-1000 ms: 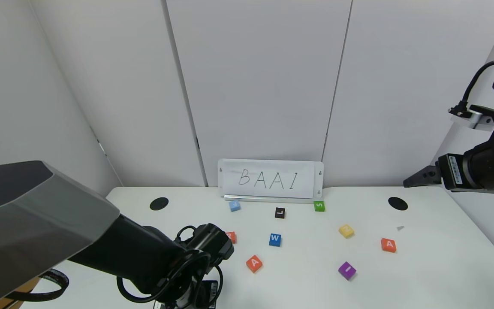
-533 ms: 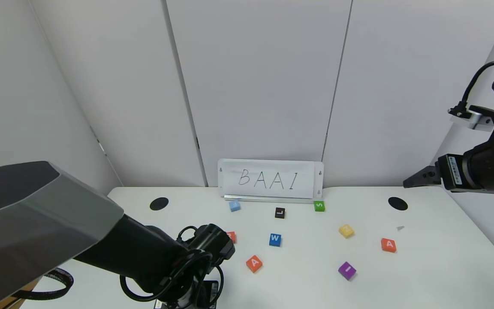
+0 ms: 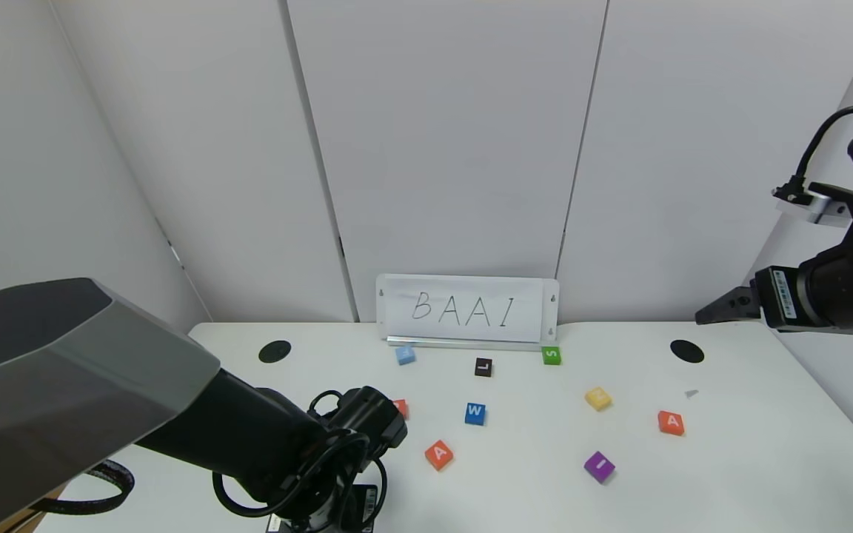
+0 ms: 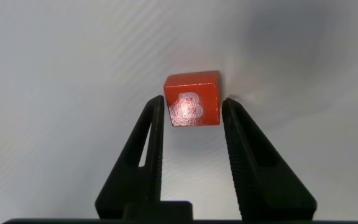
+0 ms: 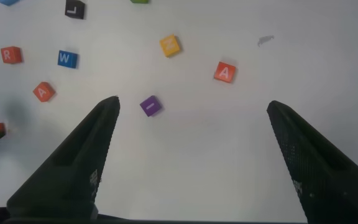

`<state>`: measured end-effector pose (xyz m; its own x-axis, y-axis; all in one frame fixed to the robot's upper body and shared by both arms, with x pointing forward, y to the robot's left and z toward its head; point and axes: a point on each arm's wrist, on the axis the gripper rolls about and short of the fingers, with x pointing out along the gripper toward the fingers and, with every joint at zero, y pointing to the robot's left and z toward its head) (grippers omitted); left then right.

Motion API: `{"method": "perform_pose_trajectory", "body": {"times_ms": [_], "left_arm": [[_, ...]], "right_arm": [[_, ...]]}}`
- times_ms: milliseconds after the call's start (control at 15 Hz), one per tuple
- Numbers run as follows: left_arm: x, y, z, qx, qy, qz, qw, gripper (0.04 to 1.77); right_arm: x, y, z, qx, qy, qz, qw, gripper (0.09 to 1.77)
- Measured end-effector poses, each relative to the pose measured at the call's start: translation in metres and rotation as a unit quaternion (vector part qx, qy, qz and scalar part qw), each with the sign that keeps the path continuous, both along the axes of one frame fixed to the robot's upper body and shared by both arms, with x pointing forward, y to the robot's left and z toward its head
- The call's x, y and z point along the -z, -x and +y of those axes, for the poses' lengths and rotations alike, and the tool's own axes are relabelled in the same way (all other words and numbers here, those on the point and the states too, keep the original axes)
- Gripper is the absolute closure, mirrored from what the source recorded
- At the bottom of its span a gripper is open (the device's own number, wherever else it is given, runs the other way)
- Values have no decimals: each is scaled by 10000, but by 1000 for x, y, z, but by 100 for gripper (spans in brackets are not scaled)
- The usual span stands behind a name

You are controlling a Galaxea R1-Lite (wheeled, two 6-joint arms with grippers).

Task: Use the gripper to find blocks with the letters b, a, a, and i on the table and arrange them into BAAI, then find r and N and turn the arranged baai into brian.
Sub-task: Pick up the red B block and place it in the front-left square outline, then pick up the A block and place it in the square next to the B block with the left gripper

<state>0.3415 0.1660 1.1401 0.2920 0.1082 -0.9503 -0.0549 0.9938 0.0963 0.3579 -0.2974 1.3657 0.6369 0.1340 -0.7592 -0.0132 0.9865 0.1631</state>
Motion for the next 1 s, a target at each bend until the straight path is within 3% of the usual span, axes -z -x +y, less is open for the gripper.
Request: {"method": "perform_pose_trajectory", "body": {"times_ms": [400,1000], "left_arm": [[0,0,0,0,-12,17,10000,55],[-12,-2,-1,-106,140,-207,9996,24]], "right_arm": [[0,0,0,0,-2,9,10000,15],[0,0,0,5,-2,-5,10000,15]]}}
